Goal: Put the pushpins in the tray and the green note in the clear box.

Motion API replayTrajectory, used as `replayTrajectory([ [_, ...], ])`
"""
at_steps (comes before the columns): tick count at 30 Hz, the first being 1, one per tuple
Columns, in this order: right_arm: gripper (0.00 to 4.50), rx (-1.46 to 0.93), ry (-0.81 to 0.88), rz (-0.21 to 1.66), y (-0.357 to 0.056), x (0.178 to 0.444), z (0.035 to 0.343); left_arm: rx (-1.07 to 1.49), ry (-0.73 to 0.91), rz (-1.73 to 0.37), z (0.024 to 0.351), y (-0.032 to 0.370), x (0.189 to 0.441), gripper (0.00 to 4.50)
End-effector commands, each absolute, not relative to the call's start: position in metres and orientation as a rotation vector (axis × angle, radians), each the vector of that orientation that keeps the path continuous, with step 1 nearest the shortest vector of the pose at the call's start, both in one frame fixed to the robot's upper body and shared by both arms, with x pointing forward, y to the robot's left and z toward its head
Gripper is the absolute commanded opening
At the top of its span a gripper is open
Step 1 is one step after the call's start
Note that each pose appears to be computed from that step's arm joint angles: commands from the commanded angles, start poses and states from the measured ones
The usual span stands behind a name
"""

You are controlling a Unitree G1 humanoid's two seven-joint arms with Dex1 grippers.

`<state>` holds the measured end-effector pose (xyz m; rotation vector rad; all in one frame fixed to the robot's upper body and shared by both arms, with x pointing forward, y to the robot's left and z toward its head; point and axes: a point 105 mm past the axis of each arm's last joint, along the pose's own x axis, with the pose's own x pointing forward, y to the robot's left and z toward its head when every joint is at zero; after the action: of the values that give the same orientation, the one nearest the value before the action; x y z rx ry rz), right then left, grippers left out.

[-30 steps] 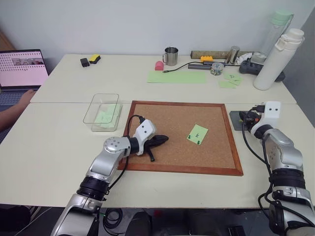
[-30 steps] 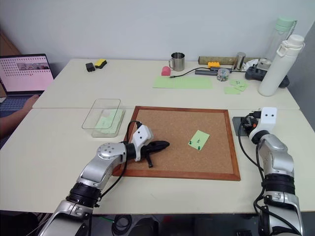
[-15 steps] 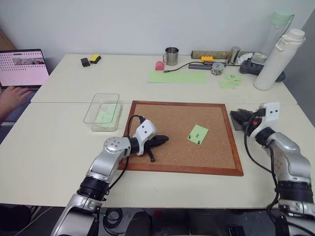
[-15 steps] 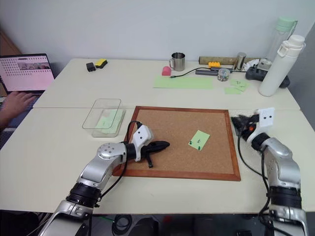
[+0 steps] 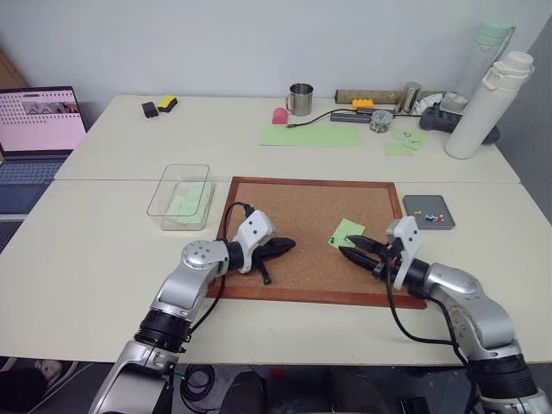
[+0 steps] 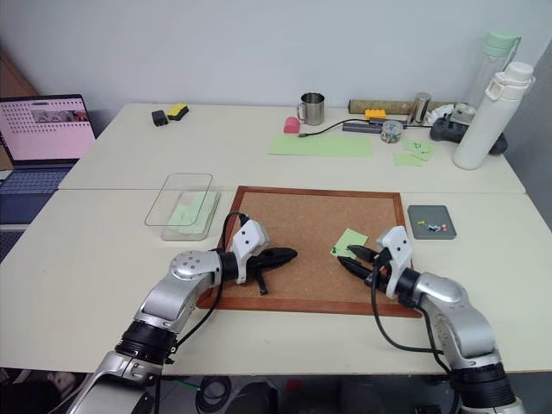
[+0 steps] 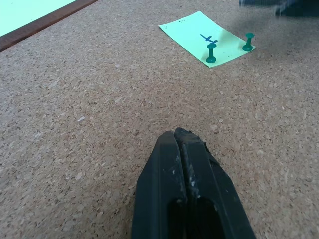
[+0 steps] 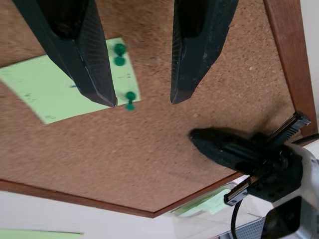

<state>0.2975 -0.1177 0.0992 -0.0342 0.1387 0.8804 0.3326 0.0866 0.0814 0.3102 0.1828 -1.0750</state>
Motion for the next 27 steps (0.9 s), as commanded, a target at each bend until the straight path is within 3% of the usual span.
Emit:
replayTrajectory([
  [1,1.77,-0.084,0.119,0.873,-0.116,0.303,0.100,0.325,0.270,-1.082,0.062,0.091,0.325,0.00],
  [9,1.77,-0.096,0.149,0.864,-0.118,0.307,0.091,0.324,0.272,-1.068,0.061,0.093,0.325,0.00],
  [18,0.04,-0.063,0.128,0.850,-0.121,0.309,0.096,0.320,0.270,-1.063,0.062,0.093,0.325,0.00],
  [21,0.04,-0.042,0.105,0.841,-0.121,0.311,0.103,0.321,0.268,-1.065,0.062,0.092,0.325,0.00],
  [27,0.04,0.074,-0.039,0.840,-0.119,0.308,0.147,0.322,0.282,-1.068,0.060,0.093,0.325,0.00],
])
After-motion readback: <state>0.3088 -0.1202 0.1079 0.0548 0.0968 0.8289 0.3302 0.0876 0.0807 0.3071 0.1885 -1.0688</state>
